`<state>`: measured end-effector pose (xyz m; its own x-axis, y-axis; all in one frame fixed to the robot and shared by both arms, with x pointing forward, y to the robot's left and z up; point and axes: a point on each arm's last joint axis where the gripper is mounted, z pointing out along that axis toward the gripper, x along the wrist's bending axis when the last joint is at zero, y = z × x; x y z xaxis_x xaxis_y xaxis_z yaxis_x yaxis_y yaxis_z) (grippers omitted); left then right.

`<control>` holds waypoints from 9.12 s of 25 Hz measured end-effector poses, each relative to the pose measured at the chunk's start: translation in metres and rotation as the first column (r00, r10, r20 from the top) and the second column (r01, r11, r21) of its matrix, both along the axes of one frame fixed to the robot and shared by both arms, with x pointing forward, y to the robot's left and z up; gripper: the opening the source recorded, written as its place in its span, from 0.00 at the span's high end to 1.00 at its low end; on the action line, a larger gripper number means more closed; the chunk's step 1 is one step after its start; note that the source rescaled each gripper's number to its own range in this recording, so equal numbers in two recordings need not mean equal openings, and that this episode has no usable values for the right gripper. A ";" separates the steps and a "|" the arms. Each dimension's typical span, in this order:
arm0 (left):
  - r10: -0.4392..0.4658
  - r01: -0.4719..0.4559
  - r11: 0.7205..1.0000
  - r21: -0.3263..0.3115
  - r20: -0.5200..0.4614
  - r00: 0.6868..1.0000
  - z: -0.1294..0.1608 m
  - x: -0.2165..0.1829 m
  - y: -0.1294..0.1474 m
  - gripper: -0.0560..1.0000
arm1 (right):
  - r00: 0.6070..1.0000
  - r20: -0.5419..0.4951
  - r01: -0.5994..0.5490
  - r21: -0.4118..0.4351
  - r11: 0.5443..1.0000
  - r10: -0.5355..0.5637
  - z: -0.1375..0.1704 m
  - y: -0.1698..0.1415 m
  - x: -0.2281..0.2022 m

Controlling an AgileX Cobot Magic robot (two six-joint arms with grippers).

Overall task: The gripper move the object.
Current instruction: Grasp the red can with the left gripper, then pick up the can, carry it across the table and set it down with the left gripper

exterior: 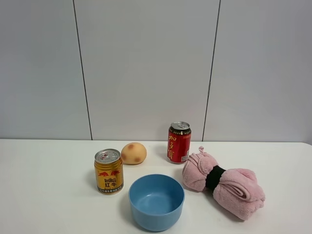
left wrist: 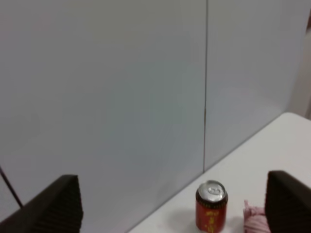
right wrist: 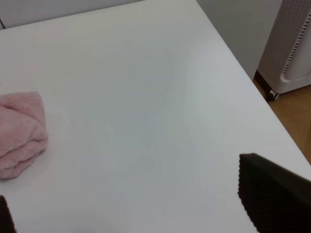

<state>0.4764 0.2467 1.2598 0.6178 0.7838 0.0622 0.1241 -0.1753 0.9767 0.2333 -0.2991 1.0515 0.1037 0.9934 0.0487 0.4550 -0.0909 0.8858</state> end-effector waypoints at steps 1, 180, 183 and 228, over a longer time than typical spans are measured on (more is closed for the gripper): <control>-0.016 0.016 1.000 0.003 -0.017 1.000 -0.006 0.009 -0.005 0.66 | 1.000 0.000 0.000 0.000 1.000 0.000 0.000 0.000 0.000; -0.102 0.319 0.788 0.527 -0.399 0.911 -0.095 0.081 -0.171 0.94 | 1.000 0.001 0.000 0.000 1.000 0.000 0.000 0.000 0.000; -0.092 0.329 0.782 0.530 -0.423 0.901 -0.098 0.058 -0.156 0.94 | 1.000 0.001 0.000 0.000 1.000 0.000 0.000 0.000 0.000; 0.151 -0.034 0.957 0.287 -0.394 0.907 -0.304 0.003 -0.088 0.94 | 1.000 0.001 0.000 0.000 1.000 0.000 0.000 0.000 0.000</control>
